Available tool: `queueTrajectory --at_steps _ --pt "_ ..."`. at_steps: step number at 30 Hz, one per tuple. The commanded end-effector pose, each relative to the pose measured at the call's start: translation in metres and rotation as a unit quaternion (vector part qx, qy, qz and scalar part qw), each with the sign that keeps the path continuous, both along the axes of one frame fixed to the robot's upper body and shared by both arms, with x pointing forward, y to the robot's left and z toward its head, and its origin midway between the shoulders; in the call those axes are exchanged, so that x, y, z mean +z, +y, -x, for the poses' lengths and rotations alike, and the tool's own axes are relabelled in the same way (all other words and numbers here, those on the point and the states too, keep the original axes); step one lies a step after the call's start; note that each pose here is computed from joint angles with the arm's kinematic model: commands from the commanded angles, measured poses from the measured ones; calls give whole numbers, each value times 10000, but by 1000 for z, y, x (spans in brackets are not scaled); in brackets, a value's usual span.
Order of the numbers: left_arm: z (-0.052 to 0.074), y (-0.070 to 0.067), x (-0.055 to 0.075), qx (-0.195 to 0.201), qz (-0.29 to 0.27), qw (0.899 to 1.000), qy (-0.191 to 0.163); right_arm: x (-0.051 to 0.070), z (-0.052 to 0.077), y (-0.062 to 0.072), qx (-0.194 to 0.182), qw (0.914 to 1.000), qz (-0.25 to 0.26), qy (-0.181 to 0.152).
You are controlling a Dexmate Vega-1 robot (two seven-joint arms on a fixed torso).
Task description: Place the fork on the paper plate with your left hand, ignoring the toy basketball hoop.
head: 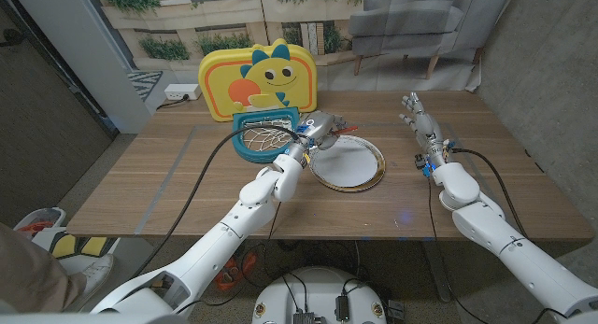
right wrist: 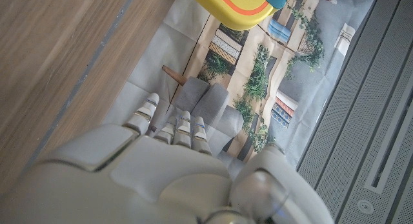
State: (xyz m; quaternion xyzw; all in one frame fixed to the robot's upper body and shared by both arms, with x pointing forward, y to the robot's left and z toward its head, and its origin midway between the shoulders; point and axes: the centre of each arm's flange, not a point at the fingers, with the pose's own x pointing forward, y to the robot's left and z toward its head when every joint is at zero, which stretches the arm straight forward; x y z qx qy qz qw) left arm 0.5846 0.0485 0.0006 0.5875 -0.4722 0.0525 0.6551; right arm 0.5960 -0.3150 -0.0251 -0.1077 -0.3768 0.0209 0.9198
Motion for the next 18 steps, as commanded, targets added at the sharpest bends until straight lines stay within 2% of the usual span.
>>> queueTrajectory --at_steps 1,18 --pt "-5 -12 -6 -88 -221 9997 67 -1 1 -3 -15 10000 -46 2" --pt "-10 -15 -20 -85 -422 9990 144 -1 -1 1 3 10000 -14 19"
